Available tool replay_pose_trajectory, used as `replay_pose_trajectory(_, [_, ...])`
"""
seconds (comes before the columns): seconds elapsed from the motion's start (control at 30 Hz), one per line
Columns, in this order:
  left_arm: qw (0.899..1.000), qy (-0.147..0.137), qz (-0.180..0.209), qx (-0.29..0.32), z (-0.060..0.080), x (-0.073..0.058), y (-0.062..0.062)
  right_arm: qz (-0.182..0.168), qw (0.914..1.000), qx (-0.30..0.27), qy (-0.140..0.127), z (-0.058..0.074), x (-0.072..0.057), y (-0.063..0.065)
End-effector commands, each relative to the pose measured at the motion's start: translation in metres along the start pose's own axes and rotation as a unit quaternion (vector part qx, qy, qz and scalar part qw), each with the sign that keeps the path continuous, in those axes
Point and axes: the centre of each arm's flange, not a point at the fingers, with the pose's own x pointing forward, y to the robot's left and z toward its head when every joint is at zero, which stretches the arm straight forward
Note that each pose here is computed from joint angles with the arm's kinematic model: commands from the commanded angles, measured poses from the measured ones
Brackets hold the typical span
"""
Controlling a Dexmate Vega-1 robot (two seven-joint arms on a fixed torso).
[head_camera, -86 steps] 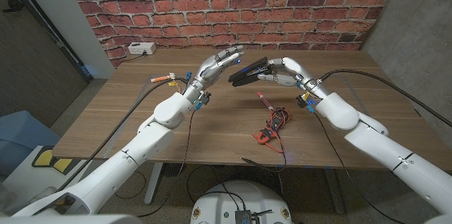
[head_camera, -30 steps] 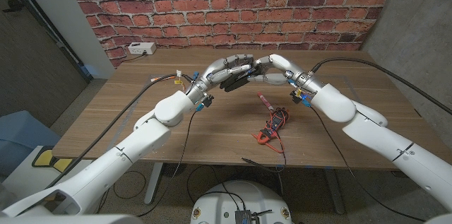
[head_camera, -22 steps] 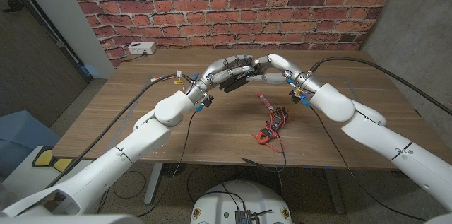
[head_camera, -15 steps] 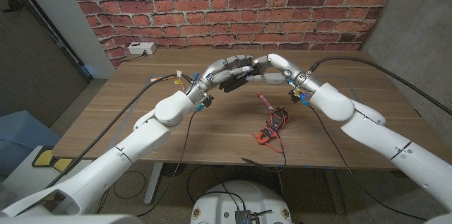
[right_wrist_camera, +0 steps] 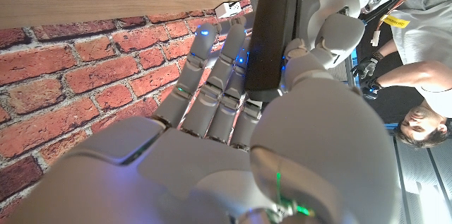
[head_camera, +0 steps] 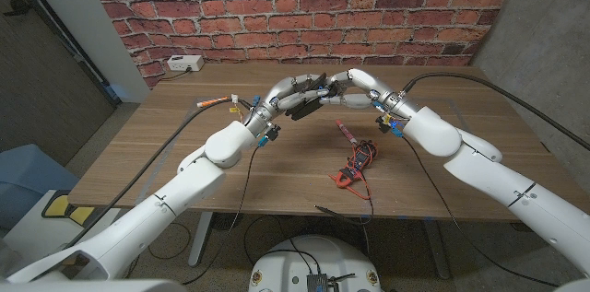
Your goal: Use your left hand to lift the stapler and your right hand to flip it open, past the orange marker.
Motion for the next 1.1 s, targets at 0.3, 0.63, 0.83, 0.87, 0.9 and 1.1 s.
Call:
replay_pose_trajectory(0.3, [0.998, -0.015, 0.061, -0.026, -0.006, -0.007, -0.004, 0.000, 1.0000, -0.001, -0.001, 0.001, -0.002, 0.000])
replay_pose_trajectory(0.63, [0.995, -0.025, 0.084, -0.042, -0.009, -0.013, -0.007, 0.005, 1.0000, 0.002, 0.003, -0.001, -0.003, 0.003])
replay_pose_trajectory(0.83, [0.994, -0.031, 0.093, -0.048, -0.010, -0.016, -0.008, 0.004, 1.0000, 0.008, 0.005, -0.003, -0.003, 0.004])
replay_pose_trajectory(0.87, [0.994, -0.032, 0.093, -0.048, -0.010, -0.017, -0.008, 0.004, 0.9999, 0.010, 0.006, -0.004, -0.003, 0.004])
replay_pose_trajectory(0.9, [0.994, -0.033, 0.094, -0.048, -0.010, -0.017, -0.008, 0.002, 0.9999, 0.011, 0.007, -0.004, -0.003, 0.004])
replay_pose_trajectory(1.1, [0.993, -0.038, 0.099, -0.052, -0.010, -0.019, -0.009, -0.010, 0.9996, 0.023, 0.015, -0.009, -0.005, 0.004])
